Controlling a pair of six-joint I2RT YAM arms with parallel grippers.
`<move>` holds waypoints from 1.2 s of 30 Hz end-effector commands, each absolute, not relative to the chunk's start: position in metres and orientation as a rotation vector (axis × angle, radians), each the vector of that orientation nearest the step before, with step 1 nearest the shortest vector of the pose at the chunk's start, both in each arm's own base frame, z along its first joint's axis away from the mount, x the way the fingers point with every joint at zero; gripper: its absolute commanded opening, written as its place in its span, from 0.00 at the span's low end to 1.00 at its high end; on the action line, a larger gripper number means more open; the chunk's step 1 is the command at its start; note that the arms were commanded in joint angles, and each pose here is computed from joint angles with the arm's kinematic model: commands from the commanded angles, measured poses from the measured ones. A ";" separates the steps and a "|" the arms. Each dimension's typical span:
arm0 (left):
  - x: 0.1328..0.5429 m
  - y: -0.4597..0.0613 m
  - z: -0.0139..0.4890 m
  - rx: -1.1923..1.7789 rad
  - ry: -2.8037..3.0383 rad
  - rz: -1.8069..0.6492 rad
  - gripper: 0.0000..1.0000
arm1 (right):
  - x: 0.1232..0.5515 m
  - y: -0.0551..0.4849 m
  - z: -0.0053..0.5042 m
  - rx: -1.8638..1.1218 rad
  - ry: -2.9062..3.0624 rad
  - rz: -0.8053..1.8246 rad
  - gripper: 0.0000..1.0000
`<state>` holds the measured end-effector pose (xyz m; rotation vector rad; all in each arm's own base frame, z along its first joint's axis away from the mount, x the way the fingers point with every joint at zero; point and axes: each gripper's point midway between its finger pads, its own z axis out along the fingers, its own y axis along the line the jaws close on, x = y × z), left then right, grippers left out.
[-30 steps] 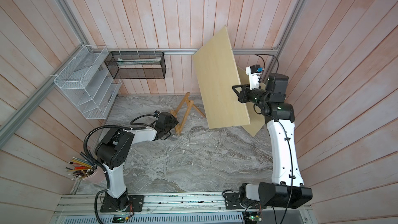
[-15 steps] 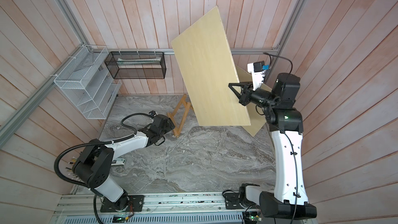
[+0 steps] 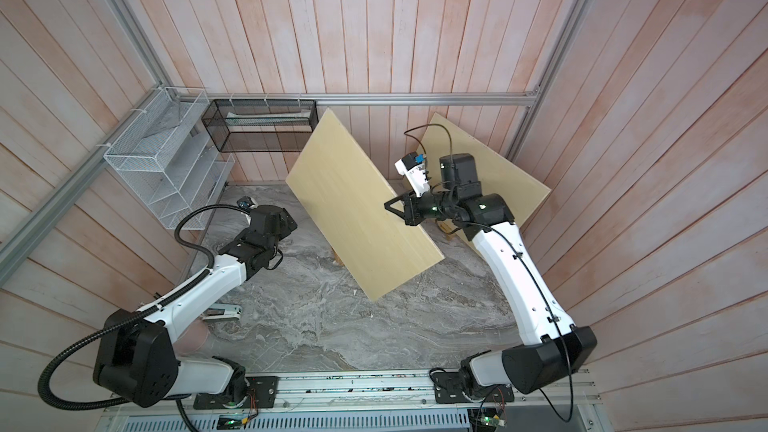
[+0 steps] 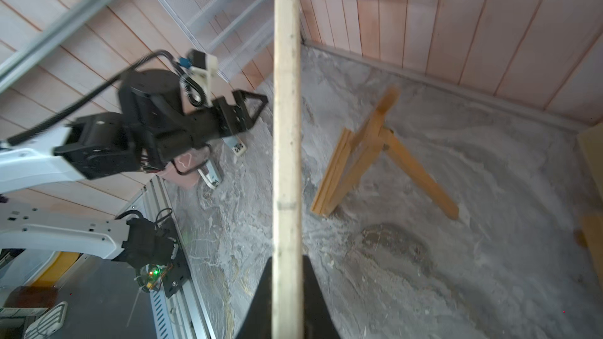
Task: Assemble the easel
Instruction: Place the drawing board on the easel.
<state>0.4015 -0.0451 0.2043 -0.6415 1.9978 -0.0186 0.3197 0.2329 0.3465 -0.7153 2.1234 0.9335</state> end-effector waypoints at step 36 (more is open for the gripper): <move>0.373 -0.031 0.192 -0.675 2.078 -0.036 1.00 | 0.462 0.269 0.363 -0.678 2.091 0.690 0.00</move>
